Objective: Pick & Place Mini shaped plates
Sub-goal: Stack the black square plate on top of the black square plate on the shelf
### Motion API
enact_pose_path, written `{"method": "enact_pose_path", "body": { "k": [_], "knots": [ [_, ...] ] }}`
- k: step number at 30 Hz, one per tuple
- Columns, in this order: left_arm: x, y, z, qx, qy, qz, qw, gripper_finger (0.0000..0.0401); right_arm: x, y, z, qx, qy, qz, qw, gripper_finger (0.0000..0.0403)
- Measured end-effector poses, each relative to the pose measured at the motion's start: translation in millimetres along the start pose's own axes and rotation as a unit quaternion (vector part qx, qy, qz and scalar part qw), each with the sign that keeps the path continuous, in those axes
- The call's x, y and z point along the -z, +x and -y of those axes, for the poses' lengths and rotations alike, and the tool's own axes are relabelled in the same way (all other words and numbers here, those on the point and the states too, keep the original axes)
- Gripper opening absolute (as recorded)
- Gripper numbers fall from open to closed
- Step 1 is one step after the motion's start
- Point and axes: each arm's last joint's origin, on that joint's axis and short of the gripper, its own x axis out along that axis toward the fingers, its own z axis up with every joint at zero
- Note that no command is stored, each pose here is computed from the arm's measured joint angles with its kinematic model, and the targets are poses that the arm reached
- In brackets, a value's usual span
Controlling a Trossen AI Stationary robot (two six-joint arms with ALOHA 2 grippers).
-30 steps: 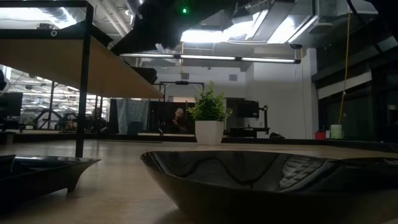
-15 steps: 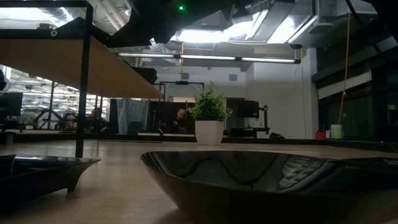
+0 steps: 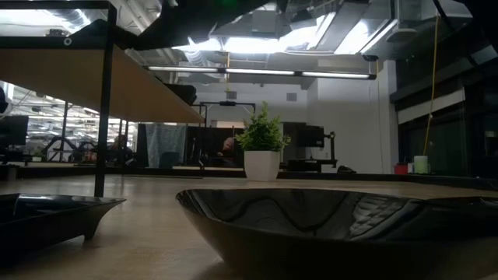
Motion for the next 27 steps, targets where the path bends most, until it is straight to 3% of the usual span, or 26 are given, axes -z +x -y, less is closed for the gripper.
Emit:
{"method": "enact_pose_path", "body": {
  "k": [6,16,23,27],
  "knots": [
    [0.0,0.0,0.0,0.000,0.000,0.000,1.000,0.0004,-14.1,-4.7,5.9,-0.001,-0.001,0.020,1.000,0.0004],
    [0.0,0.0,0.0,0.000,0.000,0.000,1.000,0.0004,-12.9,-4.1,13.2,0.009,0.006,0.024,1.000,0.0011],
    [0.0,-0.1,0.0,0.000,0.000,0.000,1.000,0.0004,-7.0,-9.6,8.8,0.004,0.010,-0.034,0.999,0.0007],
    [-0.1,-0.1,0.0,0.000,0.000,0.000,1.000,0.0004,-5.8,-13.0,8.2,0.032,0.019,-0.063,0.997,0.0012]
  ]
}}
